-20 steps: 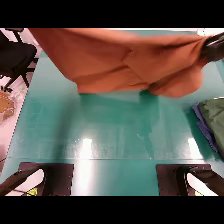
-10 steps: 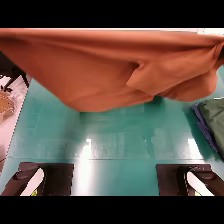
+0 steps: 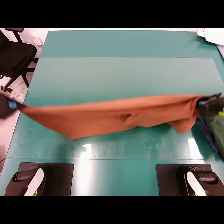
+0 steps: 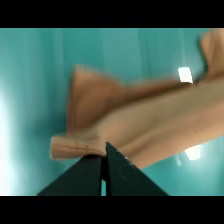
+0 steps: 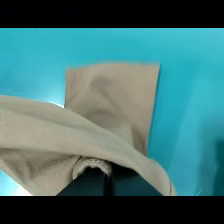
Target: Fold the shirts.
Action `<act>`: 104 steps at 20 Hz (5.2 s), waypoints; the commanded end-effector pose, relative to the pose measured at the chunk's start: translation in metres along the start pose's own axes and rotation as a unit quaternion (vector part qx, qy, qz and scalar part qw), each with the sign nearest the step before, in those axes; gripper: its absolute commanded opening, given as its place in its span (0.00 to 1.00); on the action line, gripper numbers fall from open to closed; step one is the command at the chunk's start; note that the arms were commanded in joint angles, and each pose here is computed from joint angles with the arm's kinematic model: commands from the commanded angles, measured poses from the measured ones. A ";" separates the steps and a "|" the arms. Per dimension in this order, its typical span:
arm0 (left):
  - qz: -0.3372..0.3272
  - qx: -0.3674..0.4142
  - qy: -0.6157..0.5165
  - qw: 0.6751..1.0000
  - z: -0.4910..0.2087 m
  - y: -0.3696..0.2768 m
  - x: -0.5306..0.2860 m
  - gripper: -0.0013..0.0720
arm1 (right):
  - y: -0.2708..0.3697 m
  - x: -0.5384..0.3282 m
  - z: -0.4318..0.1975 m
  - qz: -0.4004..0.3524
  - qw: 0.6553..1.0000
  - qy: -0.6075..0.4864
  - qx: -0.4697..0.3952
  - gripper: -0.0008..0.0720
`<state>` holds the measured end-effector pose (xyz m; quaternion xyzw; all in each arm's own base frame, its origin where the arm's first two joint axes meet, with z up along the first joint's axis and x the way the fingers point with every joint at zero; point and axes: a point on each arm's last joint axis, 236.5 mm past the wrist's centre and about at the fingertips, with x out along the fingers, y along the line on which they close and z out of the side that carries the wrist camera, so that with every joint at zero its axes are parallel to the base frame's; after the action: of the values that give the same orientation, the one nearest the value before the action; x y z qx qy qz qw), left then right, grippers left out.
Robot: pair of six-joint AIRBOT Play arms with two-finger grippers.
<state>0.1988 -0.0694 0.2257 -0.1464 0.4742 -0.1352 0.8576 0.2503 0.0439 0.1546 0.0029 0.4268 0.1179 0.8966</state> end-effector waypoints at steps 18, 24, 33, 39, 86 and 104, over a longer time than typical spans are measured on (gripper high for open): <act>-0.140 -0.096 0.025 0.985 -0.043 -0.026 0.071 0.04 | 0.008 0.041 -0.069 0.027 0.993 0.092 0.075 0.04; -0.105 0.134 -0.232 0.958 0.058 -0.070 -0.038 0.04 | 0.007 -0.042 0.056 -0.002 0.991 -0.129 0.021 0.04; 0.008 0.334 -0.510 0.792 0.093 -0.150 -0.239 0.04 | 0.043 -0.264 0.104 -0.076 0.875 -0.470 -0.085 0.04; 0.011 0.342 -0.480 0.808 0.088 -0.146 -0.226 0.04 | 0.047 -0.269 0.116 -0.069 0.884 -0.453 -0.091 0.04; -0.064 0.025 -0.257 0.964 0.155 0.074 0.224 0.78 | -0.126 0.229 0.193 -0.003 0.993 -0.106 0.052 0.94; 0.007 -0.168 0.221 0.961 -0.104 0.087 0.209 0.78 | -0.168 0.122 0.088 -0.017 0.989 -0.028 0.146 0.93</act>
<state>0.2344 -0.1066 -0.0200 -0.2641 0.6721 -0.1585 0.6734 0.4398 -0.0880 0.1128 0.1218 0.4047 0.0426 0.9053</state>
